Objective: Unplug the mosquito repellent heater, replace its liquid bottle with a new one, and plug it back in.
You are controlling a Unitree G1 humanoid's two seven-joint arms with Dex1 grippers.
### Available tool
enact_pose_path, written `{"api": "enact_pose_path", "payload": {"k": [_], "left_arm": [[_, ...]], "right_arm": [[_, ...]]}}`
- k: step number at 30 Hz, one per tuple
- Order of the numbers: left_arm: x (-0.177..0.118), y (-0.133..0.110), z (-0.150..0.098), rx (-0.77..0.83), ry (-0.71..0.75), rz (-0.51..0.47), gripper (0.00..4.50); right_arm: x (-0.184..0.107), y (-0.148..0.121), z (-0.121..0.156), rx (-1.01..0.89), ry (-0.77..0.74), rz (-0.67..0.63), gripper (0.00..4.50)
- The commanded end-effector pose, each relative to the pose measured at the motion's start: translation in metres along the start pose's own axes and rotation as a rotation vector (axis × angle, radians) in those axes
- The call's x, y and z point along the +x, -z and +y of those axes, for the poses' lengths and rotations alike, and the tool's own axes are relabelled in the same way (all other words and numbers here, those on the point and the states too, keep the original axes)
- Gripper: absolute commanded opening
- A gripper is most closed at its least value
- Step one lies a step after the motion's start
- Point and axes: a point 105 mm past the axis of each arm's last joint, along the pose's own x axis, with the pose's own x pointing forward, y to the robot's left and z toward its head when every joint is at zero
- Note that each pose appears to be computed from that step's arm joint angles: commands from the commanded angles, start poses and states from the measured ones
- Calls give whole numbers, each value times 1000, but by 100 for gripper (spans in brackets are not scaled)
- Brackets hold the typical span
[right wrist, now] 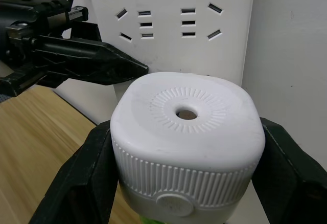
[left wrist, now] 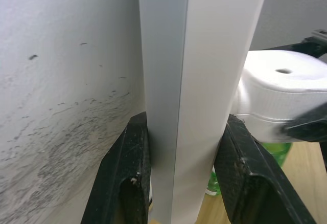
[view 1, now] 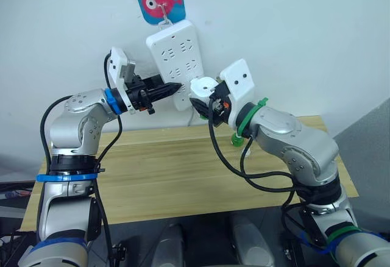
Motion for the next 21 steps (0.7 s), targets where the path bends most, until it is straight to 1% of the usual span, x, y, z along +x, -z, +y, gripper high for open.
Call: {"api": "enact_pose_path", "payload": {"k": [1,5,8,12,16,18,19,20,21], "left_arm": [[8,-8,-18,20,92,-28,134],[9,-8,-21,9,106,-31,134],[9,-8,-22,5,109,-28,134],[8,-7,-22,3,107,-24,134],[5,-4,-17,22,76,-10,134],[4,-3,-13,27,58,-10,134],[3,-3,-12,29,58,-8,134],[3,-2,-11,42,54,-2,134],[2,-1,-9,48,46,0,134]], "right_arm": [[5,-16,-4,-16,26,-69,314],[13,-13,-3,-10,26,-75,314],[16,-6,-3,-9,9,-64,314],[19,-4,-1,-12,-12,-63,314],[17,-4,0,-1,-33,-64,314],[13,-6,-3,9,-30,-71,386],[11,-6,-4,9,-32,-68,406],[10,-5,-5,5,-25,-61,439],[8,-3,-7,-3,-18,-49,450]]}}
